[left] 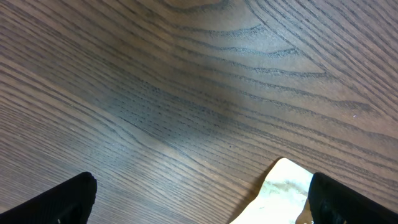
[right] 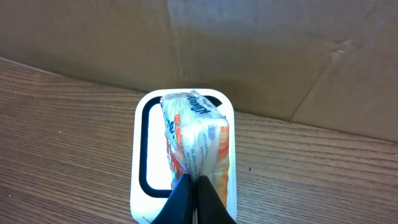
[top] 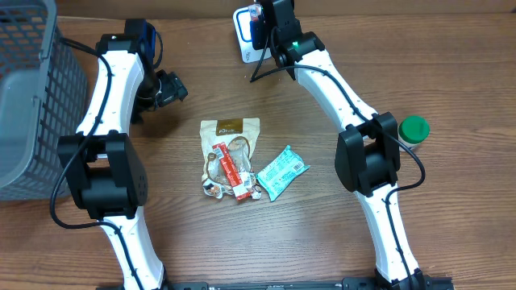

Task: Scan the item barcode
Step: 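Carry the Kleenex pack back up to the white scanner, then carry the Kleenex pack right and release it beside the jar, then move the right gripper to the mint-green wipes pack and grasp it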

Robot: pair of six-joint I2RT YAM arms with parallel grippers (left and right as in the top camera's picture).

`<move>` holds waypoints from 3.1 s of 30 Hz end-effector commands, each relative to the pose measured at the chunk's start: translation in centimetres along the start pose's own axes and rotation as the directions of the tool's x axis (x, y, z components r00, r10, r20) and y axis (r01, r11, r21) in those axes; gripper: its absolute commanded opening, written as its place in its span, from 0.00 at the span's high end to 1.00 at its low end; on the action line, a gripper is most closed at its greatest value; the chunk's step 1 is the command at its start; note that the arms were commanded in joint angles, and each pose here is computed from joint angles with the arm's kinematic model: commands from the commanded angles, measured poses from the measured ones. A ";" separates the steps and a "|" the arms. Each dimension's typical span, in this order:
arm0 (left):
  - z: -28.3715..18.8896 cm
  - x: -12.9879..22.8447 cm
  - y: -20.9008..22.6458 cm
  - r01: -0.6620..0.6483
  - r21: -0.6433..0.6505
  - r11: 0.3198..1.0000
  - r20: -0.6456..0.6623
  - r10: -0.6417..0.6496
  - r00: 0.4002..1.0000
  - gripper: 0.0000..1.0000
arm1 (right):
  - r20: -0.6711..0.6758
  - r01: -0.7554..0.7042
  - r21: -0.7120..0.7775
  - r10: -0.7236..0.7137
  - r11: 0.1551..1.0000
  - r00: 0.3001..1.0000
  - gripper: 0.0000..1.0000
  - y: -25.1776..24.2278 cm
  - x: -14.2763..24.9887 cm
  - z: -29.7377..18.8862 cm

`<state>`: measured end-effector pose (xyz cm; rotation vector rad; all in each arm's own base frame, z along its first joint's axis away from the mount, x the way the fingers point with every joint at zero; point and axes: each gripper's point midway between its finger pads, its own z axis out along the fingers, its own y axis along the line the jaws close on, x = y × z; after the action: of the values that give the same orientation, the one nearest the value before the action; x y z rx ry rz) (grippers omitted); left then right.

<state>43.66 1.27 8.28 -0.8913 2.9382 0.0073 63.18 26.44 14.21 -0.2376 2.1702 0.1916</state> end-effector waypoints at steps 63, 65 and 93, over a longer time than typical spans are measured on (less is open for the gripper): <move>-1.1 -0.3 -0.4 -0.018 0.009 1.000 0.031 0.018 0.999 0.00 | -0.907 -0.283 0.067 0.176 0.957 0.382 0.51 -4.7 17.8 -24.6; -1.1 -0.3 -0.4 -0.018 0.009 1.000 0.031 0.018 0.999 0.00 | -0.902 -0.282 0.037 0.154 0.959 0.403 0.52 -3.2 17.6 -24.8; -1.1 -0.4 -0.4 -0.018 0.009 1.000 0.032 0.018 0.999 0.00 | -0.783 -0.389 0.411 0.538 0.824 0.313 0.59 1.7 21.8 -30.5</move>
<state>43.67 1.27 8.28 -0.8917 2.9376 0.0076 28.70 16.63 16.60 0.4650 3.1667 0.1653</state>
